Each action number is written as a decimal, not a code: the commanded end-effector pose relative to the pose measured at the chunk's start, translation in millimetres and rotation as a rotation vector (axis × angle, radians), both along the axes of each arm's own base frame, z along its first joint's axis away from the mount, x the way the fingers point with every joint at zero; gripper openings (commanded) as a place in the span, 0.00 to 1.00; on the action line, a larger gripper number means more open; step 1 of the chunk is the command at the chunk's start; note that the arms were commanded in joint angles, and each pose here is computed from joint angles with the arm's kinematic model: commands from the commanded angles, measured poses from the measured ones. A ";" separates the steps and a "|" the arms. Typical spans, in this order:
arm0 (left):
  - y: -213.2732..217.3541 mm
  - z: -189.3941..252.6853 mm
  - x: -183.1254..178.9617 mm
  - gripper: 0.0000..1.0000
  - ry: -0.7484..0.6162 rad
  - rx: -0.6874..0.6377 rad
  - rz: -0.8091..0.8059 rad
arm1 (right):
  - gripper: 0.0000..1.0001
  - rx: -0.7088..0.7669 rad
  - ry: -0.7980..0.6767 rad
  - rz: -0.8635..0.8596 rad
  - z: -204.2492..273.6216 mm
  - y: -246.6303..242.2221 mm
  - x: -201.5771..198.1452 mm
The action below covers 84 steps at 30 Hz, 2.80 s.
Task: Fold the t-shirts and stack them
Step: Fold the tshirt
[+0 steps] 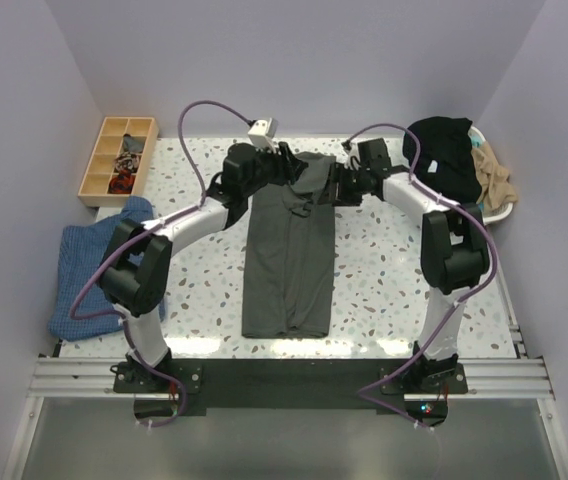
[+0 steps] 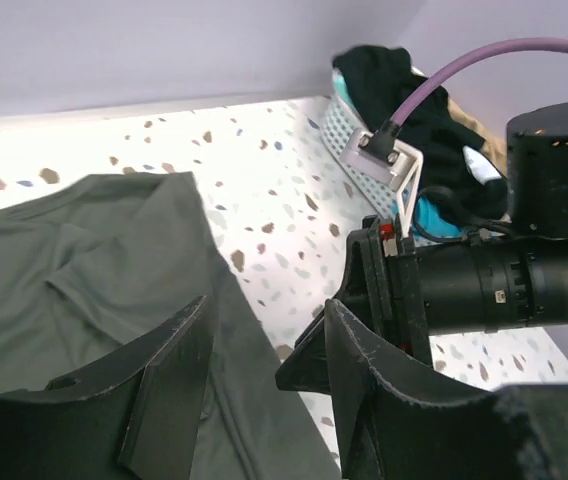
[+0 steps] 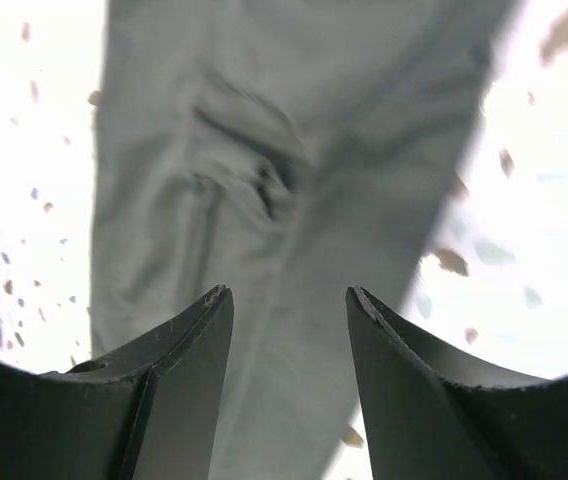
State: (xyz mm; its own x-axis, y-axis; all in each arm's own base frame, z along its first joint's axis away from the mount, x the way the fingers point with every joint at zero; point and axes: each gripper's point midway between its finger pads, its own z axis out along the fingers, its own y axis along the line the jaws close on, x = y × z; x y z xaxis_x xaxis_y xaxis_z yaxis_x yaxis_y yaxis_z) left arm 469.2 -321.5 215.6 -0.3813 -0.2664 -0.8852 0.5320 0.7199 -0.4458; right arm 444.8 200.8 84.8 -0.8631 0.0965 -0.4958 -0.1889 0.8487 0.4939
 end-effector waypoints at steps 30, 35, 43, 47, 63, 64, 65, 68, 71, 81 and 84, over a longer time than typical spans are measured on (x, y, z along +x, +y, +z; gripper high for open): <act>94.8 -61.5 -12.9 0.52 0.121 0.166 0.310 | 0.55 0.018 -0.334 0.265 80.4 85.8 46.8; 117.2 -78.2 -33.0 0.55 0.178 0.249 0.359 | 0.56 -0.069 -0.259 0.160 82.6 56.7 25.1; 125.3 -123.5 -138.7 0.54 0.356 0.214 0.250 | 0.54 -0.025 -0.049 0.092 39.4 17.2 -112.8; 135.2 -136.7 -193.0 0.55 0.422 0.150 0.263 | 0.56 -0.044 0.012 0.082 35.3 -7.5 -178.6; 146.9 -199.0 -300.5 0.55 0.669 0.251 0.215 | 0.57 -0.001 0.235 -0.020 -24.9 -27.8 -298.8; 149.5 -202.4 -304.5 0.55 0.680 0.256 0.217 | 0.57 -0.007 0.253 -0.029 -30.5 -29.8 -303.1; 148.9 -201.3 -305.8 0.56 0.683 0.244 0.218 | 0.57 -0.001 0.252 -0.030 -32.3 -28.6 -303.3; 146.8 -206.2 -317.3 0.56 0.715 0.238 0.197 | 0.57 0.012 0.273 -0.026 -39.0 -24.6 -307.1; 143.4 -211.5 -327.2 0.55 0.737 0.233 0.177 | 0.57 0.016 0.294 -0.022 -48.0 -19.0 -308.1; 132.9 -218.7 -355.7 0.54 0.776 0.219 0.118 | 0.56 0.021 0.328 0.040 -67.6 10.9 -308.2; 131.7 -218.5 -357.6 0.53 0.775 0.215 0.115 | 0.54 0.009 0.339 0.051 -72.5 18.0 -310.8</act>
State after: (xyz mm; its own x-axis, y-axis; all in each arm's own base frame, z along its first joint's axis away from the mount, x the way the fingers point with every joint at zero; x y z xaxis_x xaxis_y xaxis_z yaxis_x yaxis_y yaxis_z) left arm 130.1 -206.0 21.7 -0.8542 -0.2149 -0.4735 0.1000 0.8257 -0.5552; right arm 131.2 211.8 22.9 -0.9848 0.0509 -0.1662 -0.0525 0.8245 0.5635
